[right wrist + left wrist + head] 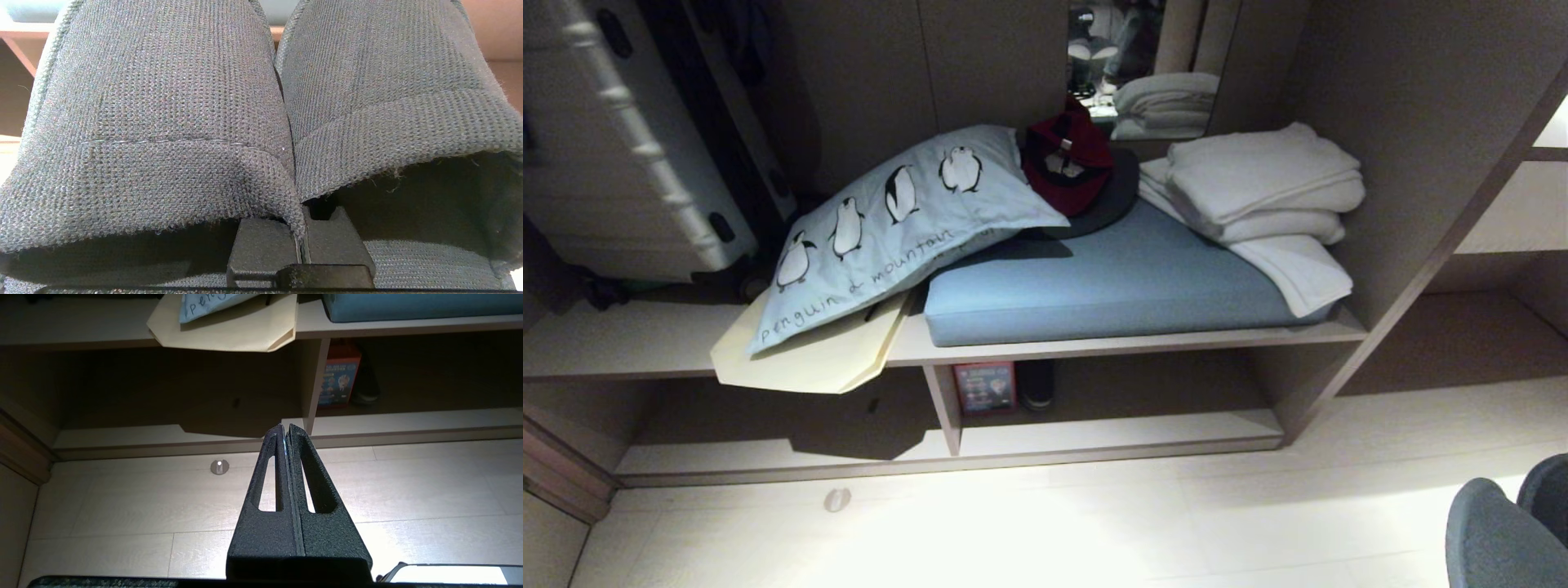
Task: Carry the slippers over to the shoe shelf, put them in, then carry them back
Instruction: Place the slippers on the floor
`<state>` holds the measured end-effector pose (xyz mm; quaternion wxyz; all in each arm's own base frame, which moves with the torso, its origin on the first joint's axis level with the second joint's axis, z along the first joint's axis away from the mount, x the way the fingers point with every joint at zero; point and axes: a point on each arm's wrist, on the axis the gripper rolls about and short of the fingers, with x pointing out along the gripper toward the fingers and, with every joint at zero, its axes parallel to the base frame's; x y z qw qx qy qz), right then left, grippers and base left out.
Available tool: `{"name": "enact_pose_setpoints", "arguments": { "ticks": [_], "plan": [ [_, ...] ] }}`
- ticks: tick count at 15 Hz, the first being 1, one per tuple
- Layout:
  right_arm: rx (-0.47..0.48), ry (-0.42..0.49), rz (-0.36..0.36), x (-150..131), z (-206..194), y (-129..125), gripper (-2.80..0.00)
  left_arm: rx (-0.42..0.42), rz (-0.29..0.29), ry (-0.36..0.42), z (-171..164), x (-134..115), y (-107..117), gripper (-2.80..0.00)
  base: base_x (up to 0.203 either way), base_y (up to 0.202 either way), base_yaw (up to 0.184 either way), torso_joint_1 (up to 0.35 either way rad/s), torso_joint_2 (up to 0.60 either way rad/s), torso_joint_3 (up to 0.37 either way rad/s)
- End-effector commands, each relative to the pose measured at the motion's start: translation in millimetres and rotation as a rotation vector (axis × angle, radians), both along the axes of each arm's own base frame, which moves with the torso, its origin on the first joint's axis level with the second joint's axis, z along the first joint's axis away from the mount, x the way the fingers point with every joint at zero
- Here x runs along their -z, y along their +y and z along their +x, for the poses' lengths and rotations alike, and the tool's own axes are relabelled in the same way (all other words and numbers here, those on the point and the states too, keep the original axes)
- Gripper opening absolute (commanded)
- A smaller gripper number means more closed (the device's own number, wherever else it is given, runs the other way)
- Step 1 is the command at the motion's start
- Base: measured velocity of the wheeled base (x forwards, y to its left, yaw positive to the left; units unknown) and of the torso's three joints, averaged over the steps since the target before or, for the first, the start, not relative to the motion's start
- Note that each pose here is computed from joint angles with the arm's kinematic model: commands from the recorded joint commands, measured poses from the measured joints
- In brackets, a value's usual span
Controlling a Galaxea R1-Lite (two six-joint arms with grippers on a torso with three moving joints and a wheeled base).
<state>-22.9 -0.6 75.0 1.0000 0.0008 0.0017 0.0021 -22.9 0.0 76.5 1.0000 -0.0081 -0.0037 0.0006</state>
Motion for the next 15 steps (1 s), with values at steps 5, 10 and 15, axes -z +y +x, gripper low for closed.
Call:
{"name": "enact_pose_setpoints", "arguments": {
  "ticks": [5,10,15],
  "plan": [
    [0.000,0.003,0.000,0.4,0.2,0.0,-2.80,0.000,-0.001,0.000,0.0,0.0,0.0,-2.80,0.000,0.000,0.000,0.001,0.00,0.202],
    [0.000,0.003,0.000,0.4,0.2,0.0,-2.80,0.000,-0.001,0.001,0.1,0.0,0.0,-2.80,0.000,0.000,0.000,0.001,0.00,0.203],
    [0.000,0.003,0.000,0.4,0.2,0.0,-2.80,0.000,-0.001,0.000,0.0,0.0,0.0,-2.80,0.000,0.000,0.000,0.004,0.00,0.202]
  ]
}}
